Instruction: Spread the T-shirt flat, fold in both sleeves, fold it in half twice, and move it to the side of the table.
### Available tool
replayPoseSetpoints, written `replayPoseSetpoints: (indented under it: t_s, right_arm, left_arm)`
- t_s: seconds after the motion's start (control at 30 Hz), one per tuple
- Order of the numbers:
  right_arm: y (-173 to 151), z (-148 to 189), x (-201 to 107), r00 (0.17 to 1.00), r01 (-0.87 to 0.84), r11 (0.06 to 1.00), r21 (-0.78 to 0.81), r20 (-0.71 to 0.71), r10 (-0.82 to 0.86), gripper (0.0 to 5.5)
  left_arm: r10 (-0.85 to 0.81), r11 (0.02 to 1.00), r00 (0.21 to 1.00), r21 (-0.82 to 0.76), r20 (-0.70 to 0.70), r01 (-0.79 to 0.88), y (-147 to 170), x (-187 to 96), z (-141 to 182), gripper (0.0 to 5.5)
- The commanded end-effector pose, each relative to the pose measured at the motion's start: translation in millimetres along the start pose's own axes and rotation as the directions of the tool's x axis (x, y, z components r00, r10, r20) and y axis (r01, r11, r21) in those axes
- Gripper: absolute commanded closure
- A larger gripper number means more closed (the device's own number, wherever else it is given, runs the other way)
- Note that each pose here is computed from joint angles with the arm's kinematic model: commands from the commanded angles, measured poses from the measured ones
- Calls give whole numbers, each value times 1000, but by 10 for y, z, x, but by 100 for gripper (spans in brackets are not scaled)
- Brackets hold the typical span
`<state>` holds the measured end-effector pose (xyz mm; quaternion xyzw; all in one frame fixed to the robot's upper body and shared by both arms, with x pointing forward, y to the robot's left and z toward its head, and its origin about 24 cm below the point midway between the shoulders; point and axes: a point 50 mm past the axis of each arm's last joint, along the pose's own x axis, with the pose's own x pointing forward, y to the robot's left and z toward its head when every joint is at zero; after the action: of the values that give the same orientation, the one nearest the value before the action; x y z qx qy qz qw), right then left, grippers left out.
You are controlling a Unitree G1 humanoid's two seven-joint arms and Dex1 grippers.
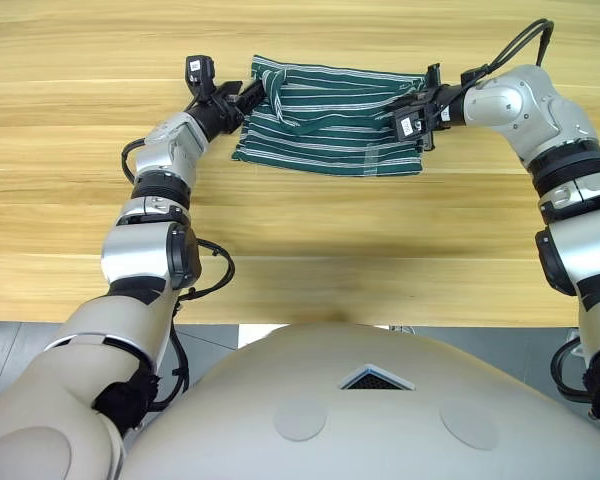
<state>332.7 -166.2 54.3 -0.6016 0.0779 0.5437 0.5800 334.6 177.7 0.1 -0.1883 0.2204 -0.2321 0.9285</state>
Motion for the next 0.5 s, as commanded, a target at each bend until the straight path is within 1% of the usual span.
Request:
replayPoseSetpoints:
  t_s: [0.03,0.1,0.13,0.3,0.4,0.5]
  right_arm:
    - [-82,-11,-27,1000,14,1000,-1,-13,-14,507]
    - [-72,-17,-22,1000,9,1000,5,-16,-8,541]
    - [-79,-15,-21,1000,16,1000,10,-12,-16,549]
    - [-297,33,-74,989,140,986,88,39,-144,549]
    - [-450,-6,-90,977,208,964,166,16,-214,549]
    - [-551,-14,-12,972,228,938,262,-14,-233,549]
  left_arm:
    - [19,998,985,-64,-172,-30,7,-65,-487,207]
    - [14,998,985,-64,-171,-25,-4,-61,-494,207]
    - [12,998,985,-64,-171,-23,-7,-59,-496,207]
    - [22,997,986,-69,-163,-33,19,-78,-485,207]
    - [37,996,988,-78,-149,-49,73,-126,-486,207]
    - [48,998,989,-38,-138,-54,125,-196,-521,207]
